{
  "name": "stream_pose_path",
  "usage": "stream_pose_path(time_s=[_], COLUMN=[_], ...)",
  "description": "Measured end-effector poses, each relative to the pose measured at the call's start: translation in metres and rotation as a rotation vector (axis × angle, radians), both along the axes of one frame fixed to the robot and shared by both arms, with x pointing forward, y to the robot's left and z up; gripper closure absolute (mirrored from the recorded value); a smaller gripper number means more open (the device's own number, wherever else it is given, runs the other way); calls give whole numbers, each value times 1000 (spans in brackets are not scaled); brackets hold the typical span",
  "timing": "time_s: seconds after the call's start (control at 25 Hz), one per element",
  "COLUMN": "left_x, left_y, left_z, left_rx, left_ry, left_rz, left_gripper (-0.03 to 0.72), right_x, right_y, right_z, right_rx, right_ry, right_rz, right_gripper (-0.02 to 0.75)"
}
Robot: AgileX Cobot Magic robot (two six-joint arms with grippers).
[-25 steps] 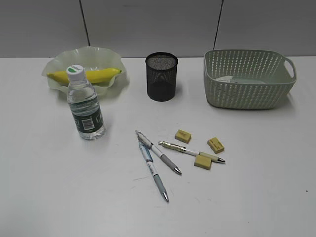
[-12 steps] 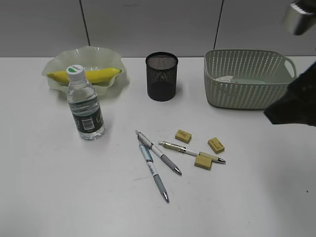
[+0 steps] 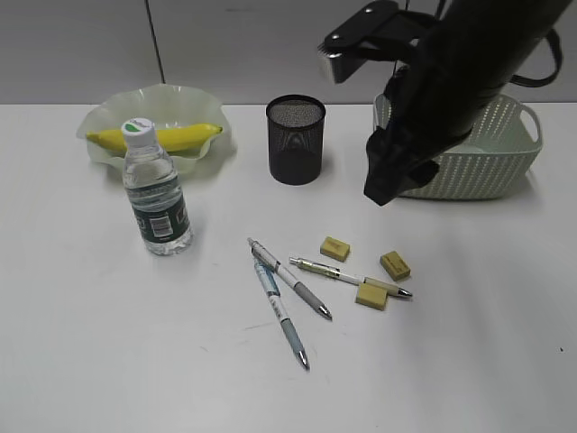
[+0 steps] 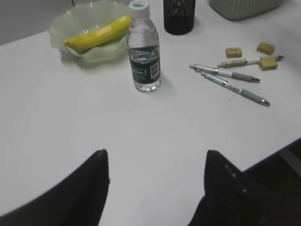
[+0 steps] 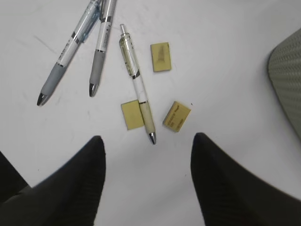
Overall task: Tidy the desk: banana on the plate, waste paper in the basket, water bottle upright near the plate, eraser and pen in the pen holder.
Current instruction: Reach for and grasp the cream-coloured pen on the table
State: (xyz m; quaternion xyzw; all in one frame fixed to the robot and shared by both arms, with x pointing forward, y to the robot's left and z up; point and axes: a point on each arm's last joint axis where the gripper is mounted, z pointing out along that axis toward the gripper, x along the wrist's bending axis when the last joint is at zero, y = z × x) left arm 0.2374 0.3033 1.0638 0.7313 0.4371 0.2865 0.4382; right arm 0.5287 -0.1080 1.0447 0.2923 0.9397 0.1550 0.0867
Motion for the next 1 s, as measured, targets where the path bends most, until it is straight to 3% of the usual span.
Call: stream_pose_path(time_s=[0.28,0.56,1.0], left_x=[-7,-7,-7], left_y=[3,3,3], left_z=[0,0,0], left_rx=[-21,-21,-21], left_ry=[-41,-40,-40], left_rz=[-1,-2,-2], left_gripper=[218,218,220], right_x=[16,23,34], right_y=[36,46,54], right_z=[-35,-88,-135], right_rx=[-85,-205,-233], right_ry=[58,155,156], right_rz=[80,127,231], right_gripper=[319,335,335])
